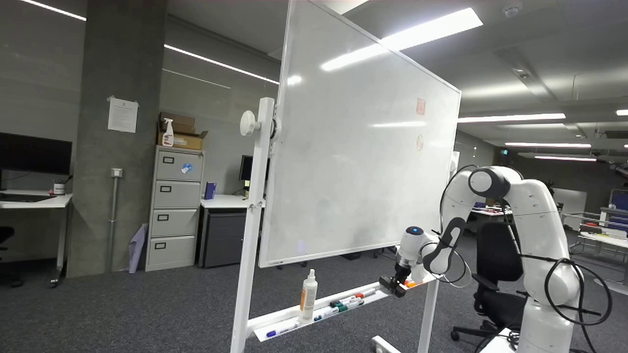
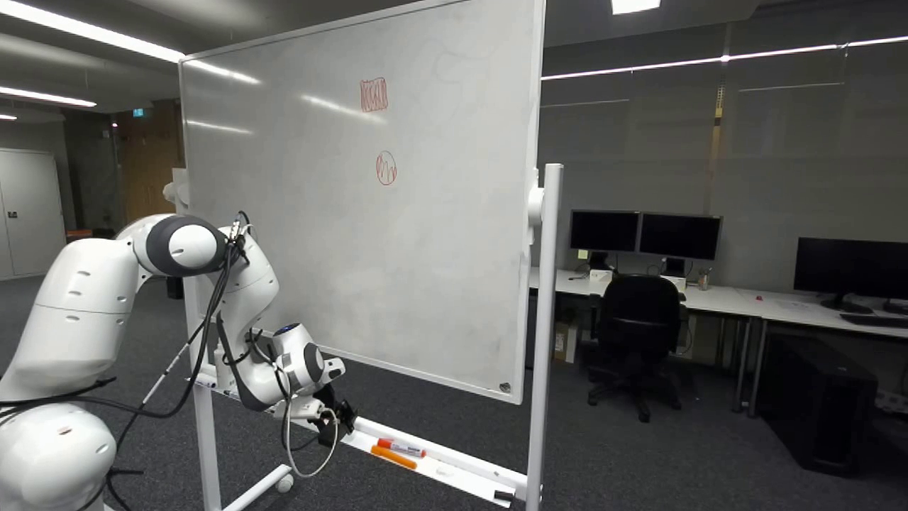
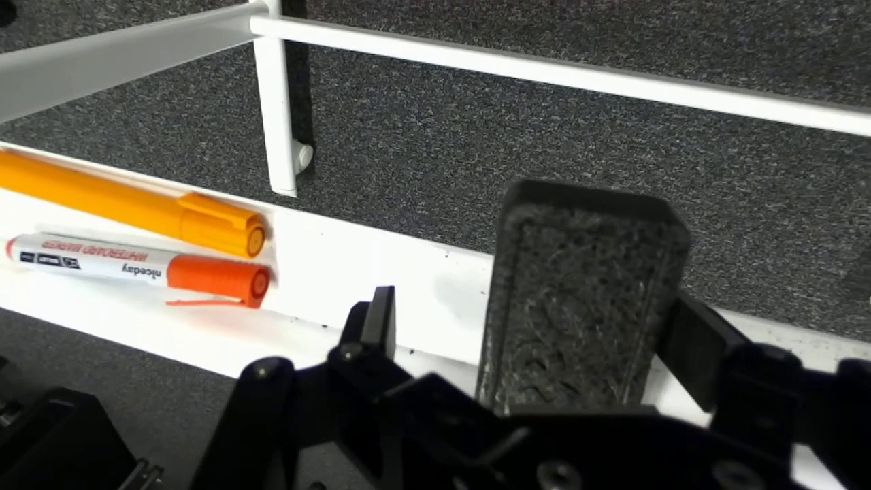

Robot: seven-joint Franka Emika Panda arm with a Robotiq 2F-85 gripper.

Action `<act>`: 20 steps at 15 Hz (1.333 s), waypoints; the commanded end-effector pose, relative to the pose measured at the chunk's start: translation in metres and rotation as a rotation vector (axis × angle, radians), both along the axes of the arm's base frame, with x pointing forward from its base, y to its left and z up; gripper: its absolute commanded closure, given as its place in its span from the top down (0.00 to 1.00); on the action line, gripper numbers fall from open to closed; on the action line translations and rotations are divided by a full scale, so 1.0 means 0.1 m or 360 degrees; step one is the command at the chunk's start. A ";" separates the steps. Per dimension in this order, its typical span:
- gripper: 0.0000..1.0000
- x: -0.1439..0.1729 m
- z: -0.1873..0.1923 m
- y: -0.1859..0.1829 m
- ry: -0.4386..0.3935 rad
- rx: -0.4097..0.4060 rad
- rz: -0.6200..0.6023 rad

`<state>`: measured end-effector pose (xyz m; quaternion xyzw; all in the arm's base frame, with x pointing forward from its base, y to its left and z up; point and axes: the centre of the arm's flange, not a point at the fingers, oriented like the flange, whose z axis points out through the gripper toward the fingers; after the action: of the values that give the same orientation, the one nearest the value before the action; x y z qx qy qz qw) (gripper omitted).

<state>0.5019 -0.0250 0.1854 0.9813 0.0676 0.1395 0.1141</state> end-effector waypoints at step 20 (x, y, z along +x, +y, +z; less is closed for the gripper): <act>0.56 0.26 0.21 -0.21 0.0021 0.0321 -0.0021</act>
<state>0.5255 -0.0401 0.1998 0.9901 0.0408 0.1336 0.0162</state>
